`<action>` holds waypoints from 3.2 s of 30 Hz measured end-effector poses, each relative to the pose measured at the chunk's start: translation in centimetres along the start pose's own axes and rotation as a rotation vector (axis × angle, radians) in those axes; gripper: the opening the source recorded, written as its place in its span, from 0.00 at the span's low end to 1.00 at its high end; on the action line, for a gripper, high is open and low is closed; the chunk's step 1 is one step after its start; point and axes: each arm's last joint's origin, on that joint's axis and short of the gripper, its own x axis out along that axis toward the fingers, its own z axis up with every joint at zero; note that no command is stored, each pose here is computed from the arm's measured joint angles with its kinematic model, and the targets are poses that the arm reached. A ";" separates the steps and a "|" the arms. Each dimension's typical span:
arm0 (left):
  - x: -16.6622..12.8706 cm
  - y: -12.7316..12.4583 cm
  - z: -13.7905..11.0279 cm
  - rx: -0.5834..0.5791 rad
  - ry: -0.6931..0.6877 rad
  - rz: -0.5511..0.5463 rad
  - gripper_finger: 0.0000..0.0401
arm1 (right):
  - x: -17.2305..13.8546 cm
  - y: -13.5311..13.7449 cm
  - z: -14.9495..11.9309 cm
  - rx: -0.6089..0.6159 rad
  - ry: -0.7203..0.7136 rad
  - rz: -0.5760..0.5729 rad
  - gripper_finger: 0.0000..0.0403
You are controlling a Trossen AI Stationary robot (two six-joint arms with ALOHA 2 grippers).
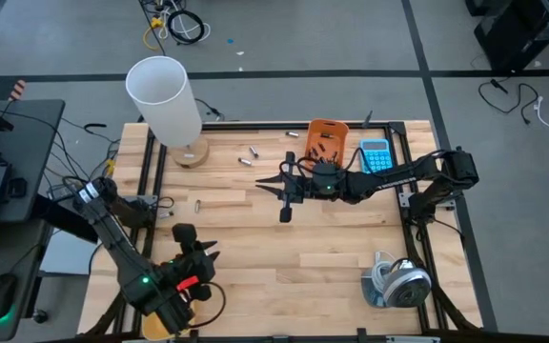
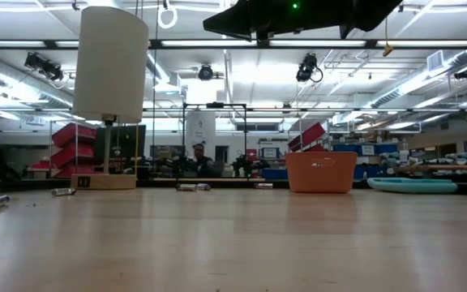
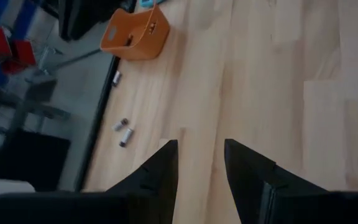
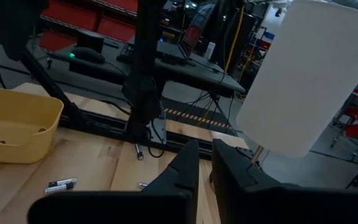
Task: Sort batteries
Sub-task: Put the silver battery into the yellow bin
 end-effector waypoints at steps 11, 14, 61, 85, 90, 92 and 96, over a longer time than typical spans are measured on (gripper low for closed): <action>0.3 0.4 0.2 0.046 -0.031 0.049 0.33 | 0.0 0.0 0.0 0.000 0.000 0.000 0.09; 0.3 0.4 0.2 0.066 -0.052 0.069 0.33 | 0.0 0.0 0.0 0.000 0.000 0.000 0.09; 5.3 0.6 -11.8 -0.101 -0.377 0.291 0.33 | 13.0 -14.7 -0.8 0.234 0.382 -0.124 0.08; 7.1 1.0 -14.8 -0.131 -0.242 0.319 0.33 | 12.0 -14.1 -4.4 0.254 0.687 -0.031 0.11; 7.1 1.0 -14.8 -0.132 -0.251 0.319 0.33 | 13.1 -13.9 -6.9 0.274 0.706 -0.031 0.12; 7.1 0.9 -14.8 -0.140 -0.247 0.318 0.33 | 13.0 -13.8 -7.5 0.300 0.741 -0.034 0.12; 7.1 1.0 -14.8 -0.149 -0.240 0.318 0.33 | 13.6 -13.7 -9.0 0.331 0.753 -0.026 0.13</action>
